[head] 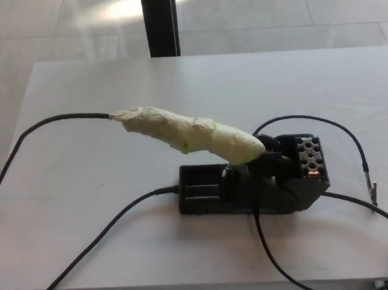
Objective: Use the left hand of the robot to grab the soldering gun kept on the middle of the table and pull it out of its base and keep it on the left side of the base
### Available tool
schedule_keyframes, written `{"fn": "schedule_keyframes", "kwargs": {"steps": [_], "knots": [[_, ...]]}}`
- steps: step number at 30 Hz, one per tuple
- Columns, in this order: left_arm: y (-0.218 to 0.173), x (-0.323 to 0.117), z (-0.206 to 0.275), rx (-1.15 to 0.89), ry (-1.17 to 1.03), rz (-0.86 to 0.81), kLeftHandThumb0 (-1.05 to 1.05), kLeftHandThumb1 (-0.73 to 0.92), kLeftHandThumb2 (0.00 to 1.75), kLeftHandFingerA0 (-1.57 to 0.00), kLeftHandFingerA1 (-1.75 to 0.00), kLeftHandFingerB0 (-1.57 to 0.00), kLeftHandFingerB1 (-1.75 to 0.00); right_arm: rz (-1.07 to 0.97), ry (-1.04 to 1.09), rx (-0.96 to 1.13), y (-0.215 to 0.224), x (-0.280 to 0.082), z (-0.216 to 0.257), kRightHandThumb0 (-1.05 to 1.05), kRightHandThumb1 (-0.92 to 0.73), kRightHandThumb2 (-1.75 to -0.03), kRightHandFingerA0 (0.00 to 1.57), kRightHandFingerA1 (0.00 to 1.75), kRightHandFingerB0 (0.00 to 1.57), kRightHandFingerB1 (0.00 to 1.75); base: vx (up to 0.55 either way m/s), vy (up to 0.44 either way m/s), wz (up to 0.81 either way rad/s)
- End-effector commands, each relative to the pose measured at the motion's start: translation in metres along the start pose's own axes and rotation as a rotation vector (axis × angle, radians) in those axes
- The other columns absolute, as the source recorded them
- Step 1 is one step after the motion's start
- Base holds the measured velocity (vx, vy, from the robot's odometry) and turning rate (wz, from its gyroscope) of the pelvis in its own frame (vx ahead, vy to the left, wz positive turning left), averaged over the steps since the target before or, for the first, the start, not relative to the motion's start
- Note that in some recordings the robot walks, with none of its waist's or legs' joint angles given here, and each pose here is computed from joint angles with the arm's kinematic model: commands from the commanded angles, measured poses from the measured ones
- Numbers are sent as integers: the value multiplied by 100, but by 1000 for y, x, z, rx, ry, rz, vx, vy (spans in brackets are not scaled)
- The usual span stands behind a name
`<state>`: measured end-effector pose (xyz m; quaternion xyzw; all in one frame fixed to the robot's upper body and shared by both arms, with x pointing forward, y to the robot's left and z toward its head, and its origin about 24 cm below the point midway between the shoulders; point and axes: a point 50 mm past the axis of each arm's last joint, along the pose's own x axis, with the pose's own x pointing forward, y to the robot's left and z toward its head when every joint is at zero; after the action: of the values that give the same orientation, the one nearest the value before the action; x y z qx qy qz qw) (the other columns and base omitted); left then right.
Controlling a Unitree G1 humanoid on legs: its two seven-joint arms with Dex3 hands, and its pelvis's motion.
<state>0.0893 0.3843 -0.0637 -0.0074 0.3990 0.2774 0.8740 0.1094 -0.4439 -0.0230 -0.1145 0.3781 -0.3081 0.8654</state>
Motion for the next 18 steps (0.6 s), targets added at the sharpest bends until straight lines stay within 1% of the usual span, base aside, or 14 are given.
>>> {"fn": "schedule_keyframes", "kwargs": {"steps": [1, 2, 4, 5, 6, 7, 8, 10, 11, 12, 13, 14, 15, 18], "knots": [[16, -11, 57, 198, -136, -27, -73, 75, 63, -61, -78, -48, -60, -48, -156, 119, -29, -2, 34, -105, -76, -73, 38, 171, 11, 173, 0, 0, 0], [19, -21, 82, 306, -199, -2, -75, 78, 63, -55, -85, -44, -65, -51, -156, 109, -29, -2, 34, -105, -75, -75, 37, 172, 10, 175, 0, 0, 0], [19, -25, 89, 334, -215, 1, -75, 78, 63, -55, -85, -44, -65, -51, -157, 106, -29, -2, 34, -105, -75, -75, 37, 172, 10, 175, 0, 0, 0], [27, -35, 121, 384, -278, 48, -77, 75, 63, -61, -104, -40, -70, -51, -152, 102, -29, -2, 34, -105, -77, -73, 34, 169, 9, 174, 0, 0, 0], [29, -40, 134, 406, -304, 69, -77, 75, 63, -61, -104, -40, -70, -51, -149, 100, -29, -2, 34, -105, -77, -73, 34, 169, 9, 174, 0, 0, 0], [39, -49, 164, 445, -380, 152, -76, 72, 62, -38, -103, -43, -68, -42, -151, 96, -29, -2, 34, -105, -77, -73, 36, 170, 9, 174, 0, 0, 0], [50, -69, 210, 521, -484, 275, -77, 71, 61, -28, -102, -33, -71, -36, -158, 91, -28, -2, 34, -105, -77, -73, 38, 172, 10, 175, 0, 0, 0], [52, -77, 224, 546, -513, 316, -77, 71, 61, -28, -102, -33, -71, -35, -160, 90, -28, -2, 34, -105, -77, -73, 38, 172, 10, 175, 0, 0, 0], [56, -97, 254, 560, -604, 346, -82, 72, 62, -35, -104, -32, -75, -37, -156, 100, -29, -2, 33, -105, -76, -73, 36, 171, 9, 173, 0, 0, 0], [58, -105, 266, 565, -654, 363, -82, 72, 62, -35, -104, -32, -75, -41, -149, 102, -28, -2, 32, -105, -76, -73, 36, 171, 9, 173, 0, 0, 0], [57, -134, 297, 560, -779, 402, -87, 69, 63, -48, -118, -35, -89, -40, -139, 113, -29, -2, 30, -105, -76, -72, 34, 168, 8, 169, 0, 0, 0], [56, -150, 312, 568, -823, 416, -91, 69, 62, -46, -119, -34, -92, -46, -127, 127, -27, -2, 28, -105, -74, -73, 41, 169, 9, 170, 0, 0, 0], [51, -162, 326, 642, -877, 444, -94, 72, 63, -48, -111, -36, -87, -41, -125, 122, -27, -2, 27, -105, -75, -74, 42, 167, 10, 167, 0, 0, 0], [38, -179, 342, 758, -1019, 483, -94, 71, 64, -42, -112, -38, -86, -43, -139, 98, -27, -2, 28, -105, -79, -72, 36, 170, 10, 168, 0, 0, 0]]}}
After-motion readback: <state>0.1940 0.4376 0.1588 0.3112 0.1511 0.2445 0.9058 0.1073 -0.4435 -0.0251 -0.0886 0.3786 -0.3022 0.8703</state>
